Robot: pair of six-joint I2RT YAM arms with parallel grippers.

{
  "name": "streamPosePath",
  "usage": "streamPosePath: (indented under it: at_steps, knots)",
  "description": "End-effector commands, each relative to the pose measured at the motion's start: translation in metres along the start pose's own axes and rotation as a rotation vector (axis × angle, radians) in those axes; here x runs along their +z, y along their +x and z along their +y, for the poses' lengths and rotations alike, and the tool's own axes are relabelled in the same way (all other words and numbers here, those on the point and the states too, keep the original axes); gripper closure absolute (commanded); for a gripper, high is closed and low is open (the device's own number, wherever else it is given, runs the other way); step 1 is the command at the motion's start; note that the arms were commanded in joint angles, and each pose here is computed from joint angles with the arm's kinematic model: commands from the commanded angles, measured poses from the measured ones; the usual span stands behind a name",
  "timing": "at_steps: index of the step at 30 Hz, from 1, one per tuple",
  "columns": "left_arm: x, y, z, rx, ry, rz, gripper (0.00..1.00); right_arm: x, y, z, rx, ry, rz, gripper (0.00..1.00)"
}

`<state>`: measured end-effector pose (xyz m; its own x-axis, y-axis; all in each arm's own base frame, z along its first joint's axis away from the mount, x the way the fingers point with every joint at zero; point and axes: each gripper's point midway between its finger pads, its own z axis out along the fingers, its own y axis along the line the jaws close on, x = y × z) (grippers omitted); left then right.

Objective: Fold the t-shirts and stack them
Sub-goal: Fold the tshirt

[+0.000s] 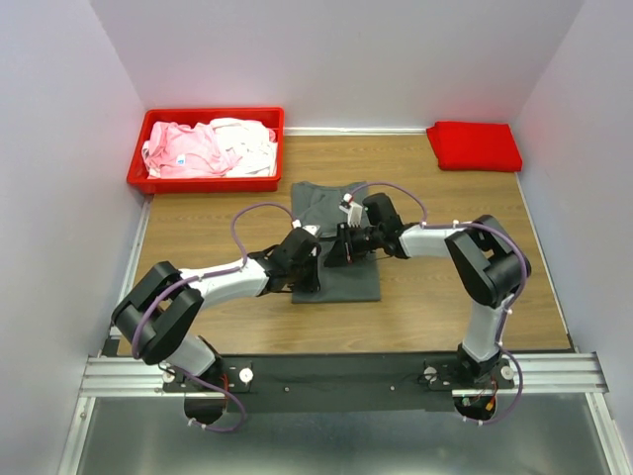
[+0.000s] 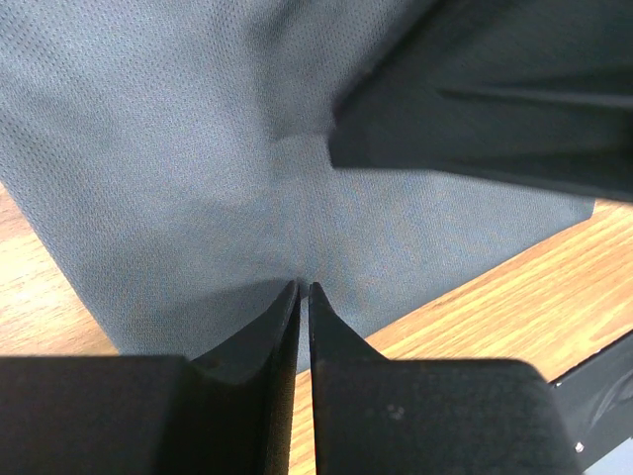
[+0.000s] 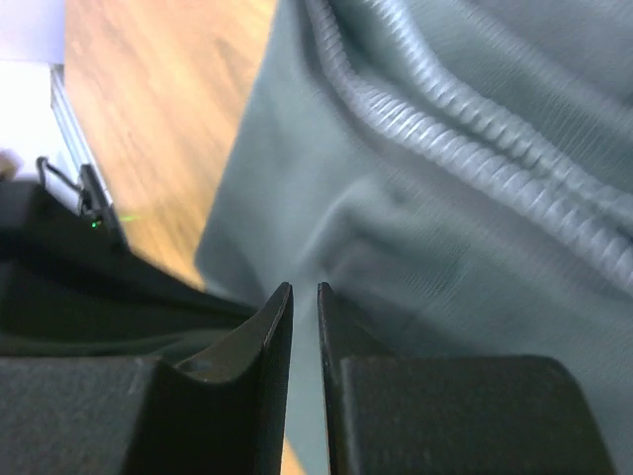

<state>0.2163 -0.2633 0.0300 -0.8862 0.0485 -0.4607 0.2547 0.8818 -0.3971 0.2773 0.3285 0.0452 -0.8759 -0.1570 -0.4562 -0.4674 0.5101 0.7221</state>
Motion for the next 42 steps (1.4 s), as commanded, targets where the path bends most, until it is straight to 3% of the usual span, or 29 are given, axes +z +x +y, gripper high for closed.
streamPosePath:
  at_steps: [1,10,17,22,26,27,30,31,34,38,42]
  knots:
    - [0.004,0.010,0.004,-0.004,-0.008,0.026,0.85,0.018,-0.019,-0.015,-0.045,0.002,-0.032,0.78]
    - [0.010,0.037,0.017,-0.001,-0.018,0.102,0.85,0.014,-0.086,-0.030,-0.061,0.006,-0.143,0.78]
    - [0.007,0.036,0.017,0.001,-0.014,0.097,0.85,0.006,-0.144,-0.087,0.044,0.054,-0.214,0.78]
    - [0.001,0.023,0.014,-0.005,-0.023,0.047,0.85,-0.023,-0.186,-0.060,-0.022,0.056,-0.271,0.77]
    - [-0.027,-0.020,-0.002,-0.053,0.021,-0.116,0.80,-0.046,-0.149,-0.040,0.011,0.050,-0.241,0.76]
    - [-0.034,-0.028,-0.005,-0.064,0.040,-0.152,0.79,-0.057,-0.158,-0.027,-0.011,0.041,-0.270,0.76]
    - [-0.057,-0.046,-0.014,-0.093,0.124,-0.245,0.78,-0.072,-0.105,-0.011,0.056,-0.014,-0.200,0.76]
    - [-0.058,-0.041,-0.011,-0.104,0.161,-0.218,0.78,-0.071,-0.066,-0.006,0.107,-0.083,-0.113,0.76]
    - [-0.059,-0.027,-0.022,-0.092,0.283,-0.149,0.79,-0.085,-0.023,0.019,0.138,-0.190,-0.046,0.76]
    - [-0.040,0.011,-0.011,-0.119,0.310,-0.035,0.82,-0.093,0.047,0.013,0.192,-0.191,0.031,0.76]
    - [-0.027,0.036,0.008,-0.181,0.264,0.048,0.86,-0.086,0.079,-0.006,0.289,-0.138,0.075,0.77]
